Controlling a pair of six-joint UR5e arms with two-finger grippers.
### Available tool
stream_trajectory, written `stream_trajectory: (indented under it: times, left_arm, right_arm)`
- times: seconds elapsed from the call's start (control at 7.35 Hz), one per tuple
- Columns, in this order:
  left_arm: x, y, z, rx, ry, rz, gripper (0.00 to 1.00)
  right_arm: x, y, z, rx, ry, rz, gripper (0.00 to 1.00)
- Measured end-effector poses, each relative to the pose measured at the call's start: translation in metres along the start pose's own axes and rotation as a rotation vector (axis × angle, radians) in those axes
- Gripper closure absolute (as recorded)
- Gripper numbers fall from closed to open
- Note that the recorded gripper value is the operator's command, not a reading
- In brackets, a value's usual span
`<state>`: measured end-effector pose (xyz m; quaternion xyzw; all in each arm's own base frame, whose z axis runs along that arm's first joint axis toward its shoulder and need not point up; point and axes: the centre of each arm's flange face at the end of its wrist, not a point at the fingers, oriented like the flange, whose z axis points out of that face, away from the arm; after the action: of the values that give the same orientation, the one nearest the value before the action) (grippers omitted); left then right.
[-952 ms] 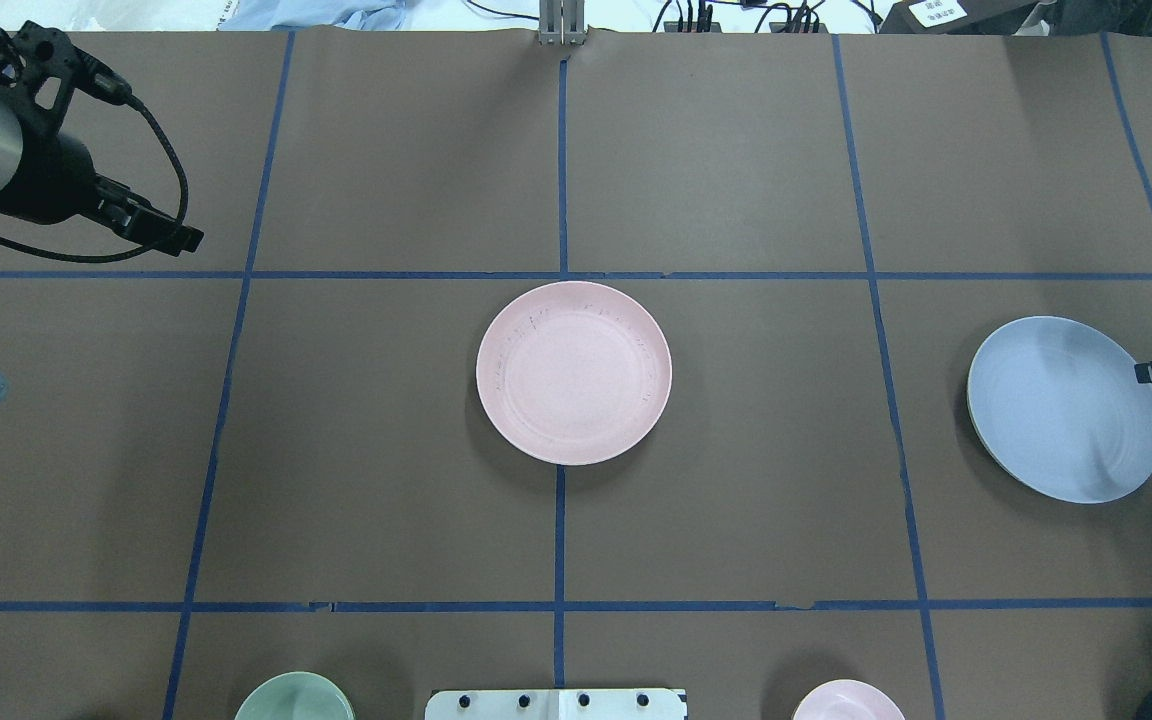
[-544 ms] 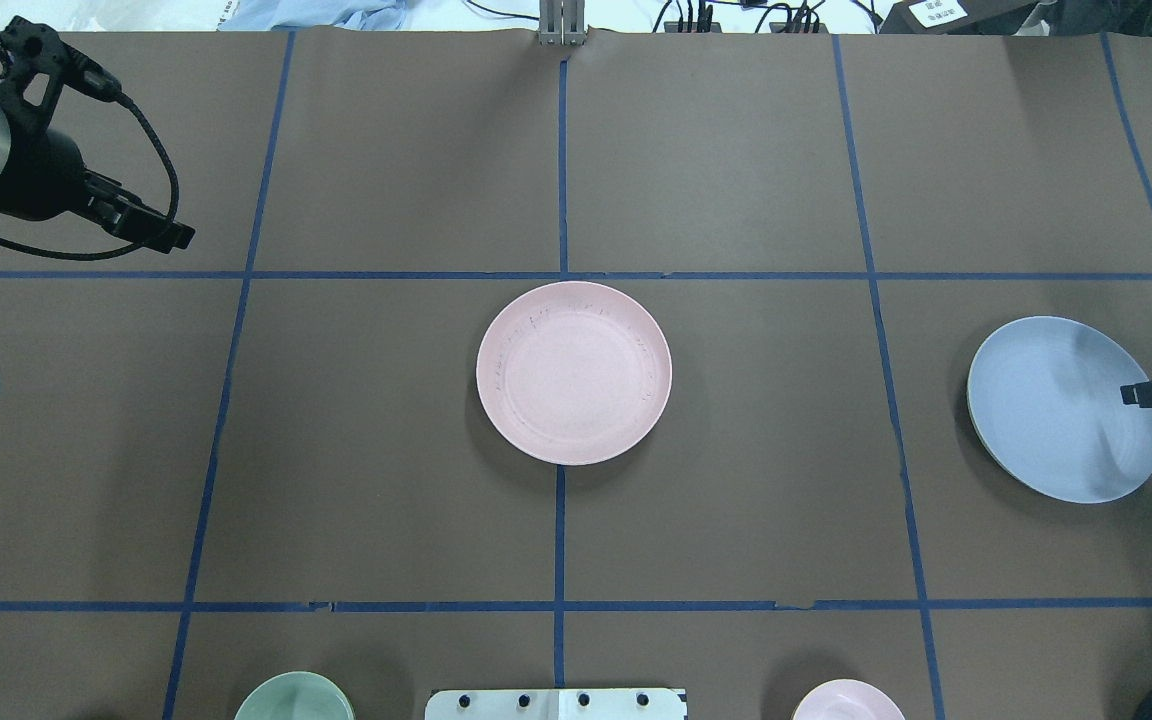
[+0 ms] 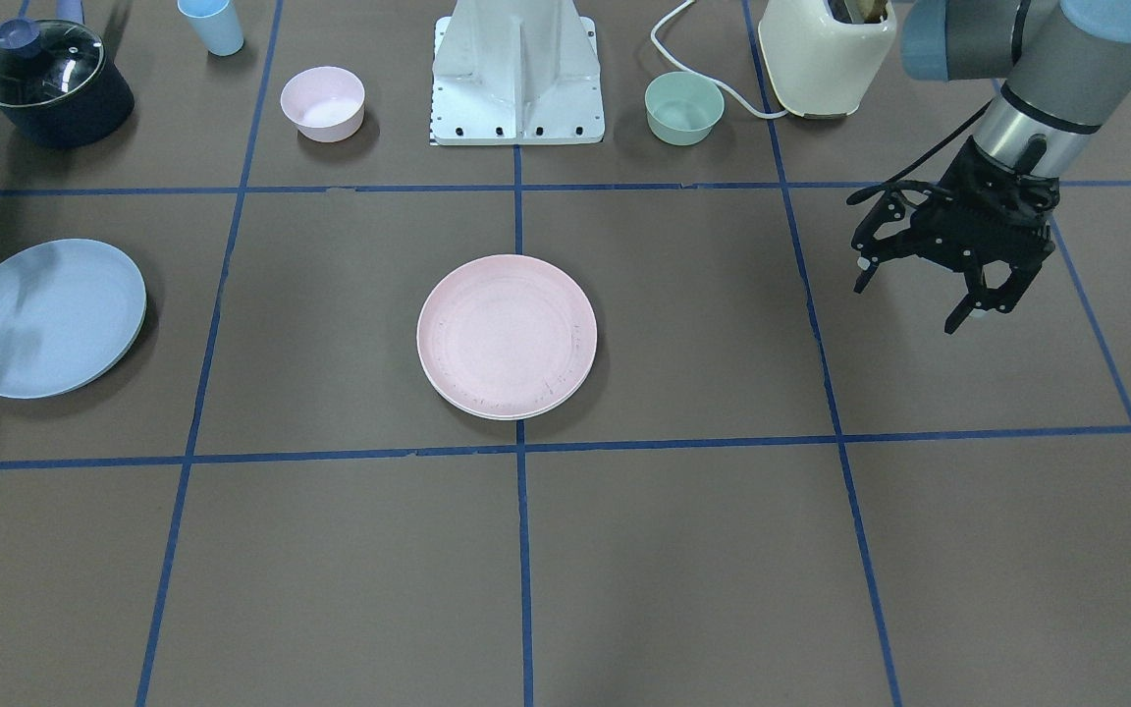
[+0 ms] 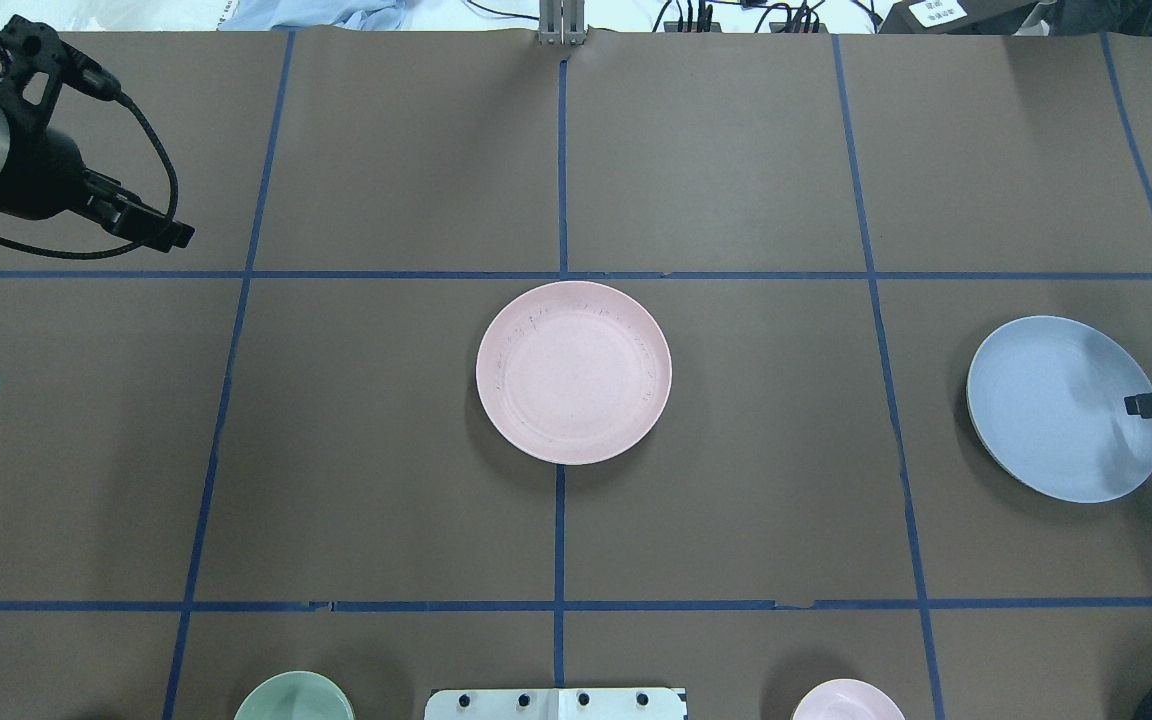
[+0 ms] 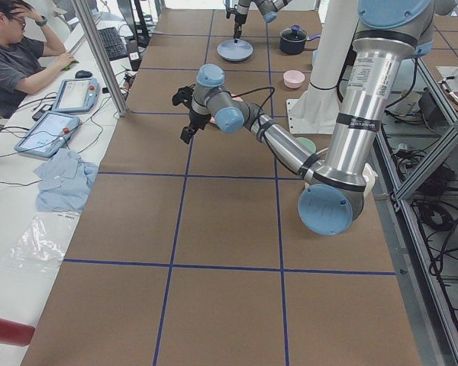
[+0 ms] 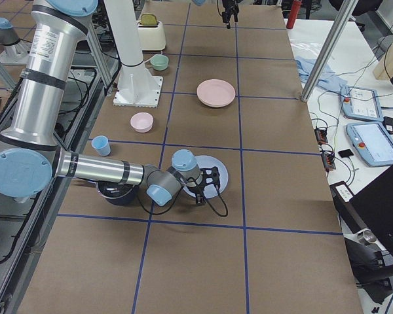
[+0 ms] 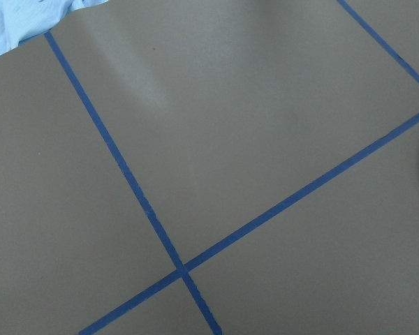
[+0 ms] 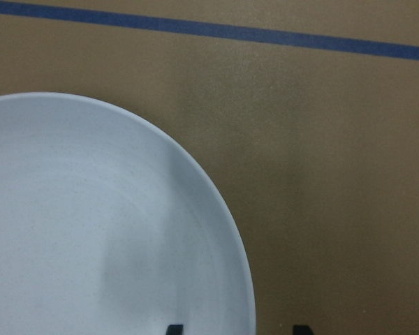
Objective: Stack three plates with pink and blue
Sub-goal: 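Lower the right gripper to the rim of the light blue plate and grasp it, then lift the light blue plate with the right gripper and carry it over the pink plate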
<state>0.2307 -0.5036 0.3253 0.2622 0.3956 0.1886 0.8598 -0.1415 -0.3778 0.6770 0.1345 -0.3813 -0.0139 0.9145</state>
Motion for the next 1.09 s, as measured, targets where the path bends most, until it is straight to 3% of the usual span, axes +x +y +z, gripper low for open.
stream_trajectory:
  times: [0.68,0.95,1.09]
  left_arm:
    - [0.001,0.0,0.0,0.002,0.004,-0.001,0.0]
    - [0.001,0.0,-0.001,0.002,0.004,-0.002,0.0]
    - [0.001,0.0,-0.001,0.002,0.003,-0.003,0.0]
  right_arm:
    - [-0.013,-0.007,-0.006,0.023,-0.02,-0.017,1.0]
    - [-0.054,-0.034,-0.035,0.061,-0.096,-0.031,1.0]
    - [-0.086,-0.062,-0.052,0.079,-0.156,0.009,1.0]
